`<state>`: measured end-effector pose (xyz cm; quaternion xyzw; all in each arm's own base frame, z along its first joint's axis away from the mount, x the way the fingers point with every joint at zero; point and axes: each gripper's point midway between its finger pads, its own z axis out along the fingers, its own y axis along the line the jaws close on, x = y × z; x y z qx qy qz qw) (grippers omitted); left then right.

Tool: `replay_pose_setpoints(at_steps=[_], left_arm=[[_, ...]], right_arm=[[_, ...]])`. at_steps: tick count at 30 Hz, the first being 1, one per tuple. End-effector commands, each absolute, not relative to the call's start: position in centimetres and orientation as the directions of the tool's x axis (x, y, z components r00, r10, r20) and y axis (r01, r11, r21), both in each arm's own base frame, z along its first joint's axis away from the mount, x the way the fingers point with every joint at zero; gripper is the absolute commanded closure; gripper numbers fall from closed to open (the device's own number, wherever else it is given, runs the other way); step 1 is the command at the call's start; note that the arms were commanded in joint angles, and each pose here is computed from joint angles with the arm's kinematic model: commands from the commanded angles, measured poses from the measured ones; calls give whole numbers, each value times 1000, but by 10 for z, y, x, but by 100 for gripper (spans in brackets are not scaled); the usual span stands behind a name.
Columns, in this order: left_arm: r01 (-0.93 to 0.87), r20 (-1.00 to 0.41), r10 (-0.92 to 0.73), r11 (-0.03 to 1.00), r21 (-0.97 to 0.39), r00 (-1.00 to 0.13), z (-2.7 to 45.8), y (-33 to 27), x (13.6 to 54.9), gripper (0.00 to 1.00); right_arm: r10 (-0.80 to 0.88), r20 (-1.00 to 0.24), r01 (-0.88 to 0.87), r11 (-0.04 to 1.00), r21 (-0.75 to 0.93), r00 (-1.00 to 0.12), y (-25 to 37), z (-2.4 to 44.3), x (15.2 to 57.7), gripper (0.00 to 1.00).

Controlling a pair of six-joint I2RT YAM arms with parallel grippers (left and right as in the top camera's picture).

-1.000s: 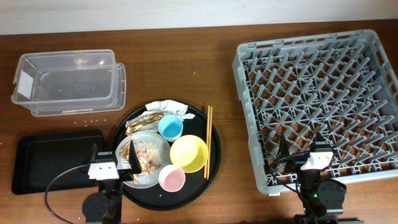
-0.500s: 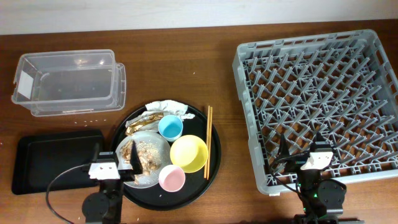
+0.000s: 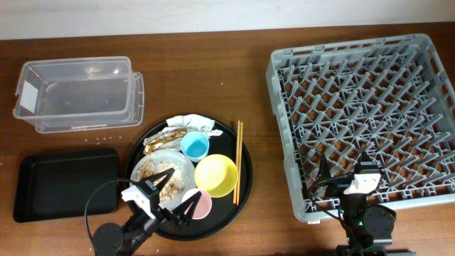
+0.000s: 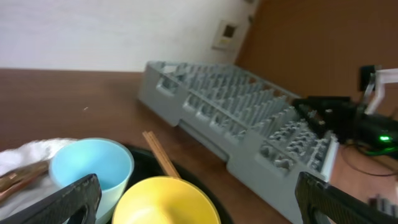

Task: Sort waste into correct bins and load items into the dishwasher rack
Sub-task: 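Move the left gripper over the tray toward the gold wrapper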

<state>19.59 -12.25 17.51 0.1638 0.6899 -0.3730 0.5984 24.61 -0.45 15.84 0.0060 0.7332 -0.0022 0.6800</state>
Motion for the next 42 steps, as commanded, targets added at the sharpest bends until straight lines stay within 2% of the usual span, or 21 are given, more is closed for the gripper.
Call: replay_pose_setpoints(at_steps=[1, 4, 12, 15, 21, 31, 37, 42], left_arm=[[728, -954, -224, 617, -297, -200, 187, -130, 187, 1], [746, -965, -225, 617, -249, -136, 202, -130, 186, 1], [752, -968, -227, 617, -231, -111, 214, -130, 183, 1], [735, -962, -229, 625, -263, -149, 206, -129, 186, 1], [581, -917, -261, 712, -394, -303, 167, -112, 202, 1], [572, -916, -262, 718, -396, -304, 166, -111, 203, 1], [432, -918, -297, 814, -388, -263, 163, -86, 220, 1], [403, -919, -304, 831, -384, -250, 163, -80, 223, 1]], right_arm=[[11, -997, 27, 1000, 9, -79, -7, 155, 246, 1], [11, -997, 27, 1000, 9, -79, -7, 155, 246, 1], [11, -997, 27, 1000, 9, -79, -7, 155, 246, 1], [11, -997, 27, 1000, 9, -79, -7, 155, 246, 1], [11, -997, 27, 1000, 9, -79, -7, 155, 246, 1], [11, -997, 27, 1000, 9, -79, -7, 155, 246, 1], [11, -997, 27, 1000, 9, -79, -7, 155, 246, 1], [11, -997, 27, 1000, 9, -79, -7, 156, 246, 1]])
